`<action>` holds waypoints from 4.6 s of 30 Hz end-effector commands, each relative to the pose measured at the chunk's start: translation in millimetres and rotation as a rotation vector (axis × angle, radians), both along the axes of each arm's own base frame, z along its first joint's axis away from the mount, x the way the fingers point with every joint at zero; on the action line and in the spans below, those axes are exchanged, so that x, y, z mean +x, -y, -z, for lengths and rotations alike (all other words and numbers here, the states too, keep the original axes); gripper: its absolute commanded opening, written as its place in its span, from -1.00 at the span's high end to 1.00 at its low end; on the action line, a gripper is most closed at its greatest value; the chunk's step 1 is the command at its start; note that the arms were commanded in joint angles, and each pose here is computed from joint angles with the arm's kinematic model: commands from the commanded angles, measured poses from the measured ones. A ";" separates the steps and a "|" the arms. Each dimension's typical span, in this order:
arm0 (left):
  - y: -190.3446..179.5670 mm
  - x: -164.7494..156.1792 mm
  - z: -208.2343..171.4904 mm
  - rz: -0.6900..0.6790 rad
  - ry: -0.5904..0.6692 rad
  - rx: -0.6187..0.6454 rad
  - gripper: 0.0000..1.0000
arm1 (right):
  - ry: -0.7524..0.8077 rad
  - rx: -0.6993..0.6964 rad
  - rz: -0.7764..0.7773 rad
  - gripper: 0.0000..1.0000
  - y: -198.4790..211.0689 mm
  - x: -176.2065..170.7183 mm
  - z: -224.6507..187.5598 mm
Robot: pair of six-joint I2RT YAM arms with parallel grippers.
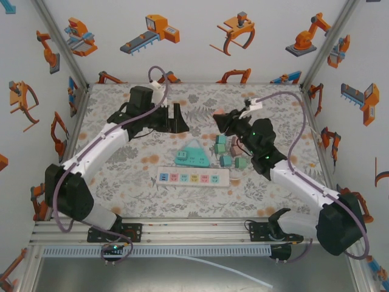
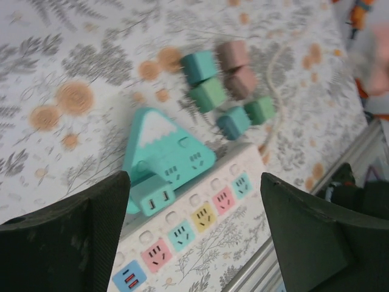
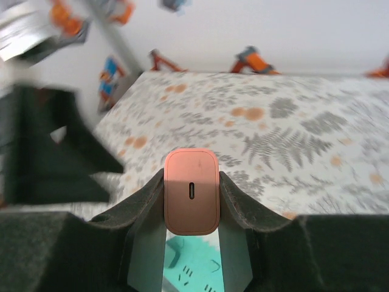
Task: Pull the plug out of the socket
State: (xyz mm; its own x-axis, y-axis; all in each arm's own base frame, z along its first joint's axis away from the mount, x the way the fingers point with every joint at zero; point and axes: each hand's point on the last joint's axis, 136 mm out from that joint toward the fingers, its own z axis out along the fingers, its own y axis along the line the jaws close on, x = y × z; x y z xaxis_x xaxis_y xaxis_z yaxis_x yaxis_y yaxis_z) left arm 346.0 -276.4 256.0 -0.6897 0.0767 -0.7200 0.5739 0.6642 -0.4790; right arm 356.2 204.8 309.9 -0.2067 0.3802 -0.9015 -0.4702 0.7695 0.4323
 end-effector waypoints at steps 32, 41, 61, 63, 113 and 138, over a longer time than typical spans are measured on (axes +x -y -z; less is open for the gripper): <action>32.9 -60.6 -59.4 0.346 0.316 -0.156 -0.94 | -0.683 0.338 0.425 0.47 104.7 121.2 234.3; 33.1 -56.2 -54.8 0.329 0.299 -0.144 -0.94 | -0.724 0.313 0.452 0.20 109.3 113.4 252.8; 29.7 -44.1 -42.1 0.269 0.275 -0.093 -0.94 | -0.700 0.184 0.550 -0.09 142.0 78.3 235.7; 26.4 -38.9 -39.5 0.234 0.270 -0.067 -0.94 | -0.674 0.149 0.541 -0.10 143.2 75.2 223.3; -35.2 -24.8 106.1 -0.354 -0.225 0.586 -0.91 | -0.724 -0.376 -0.089 -0.20 -81.1 0.2 247.4; -10.4 -5.7 169.1 -0.445 -0.129 0.744 -0.38 | -0.826 -0.386 -0.028 -0.17 -68.2 -9.1 284.7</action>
State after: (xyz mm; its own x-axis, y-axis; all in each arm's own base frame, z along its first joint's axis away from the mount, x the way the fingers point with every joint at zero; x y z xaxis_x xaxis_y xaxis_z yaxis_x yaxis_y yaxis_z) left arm 324.4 -281.3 92.7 -0.8575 0.2444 -0.4527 0.2453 0.9677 0.0580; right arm 366.4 291.8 68.1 -0.7954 0.1324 -0.5915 -0.1864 0.8751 0.4466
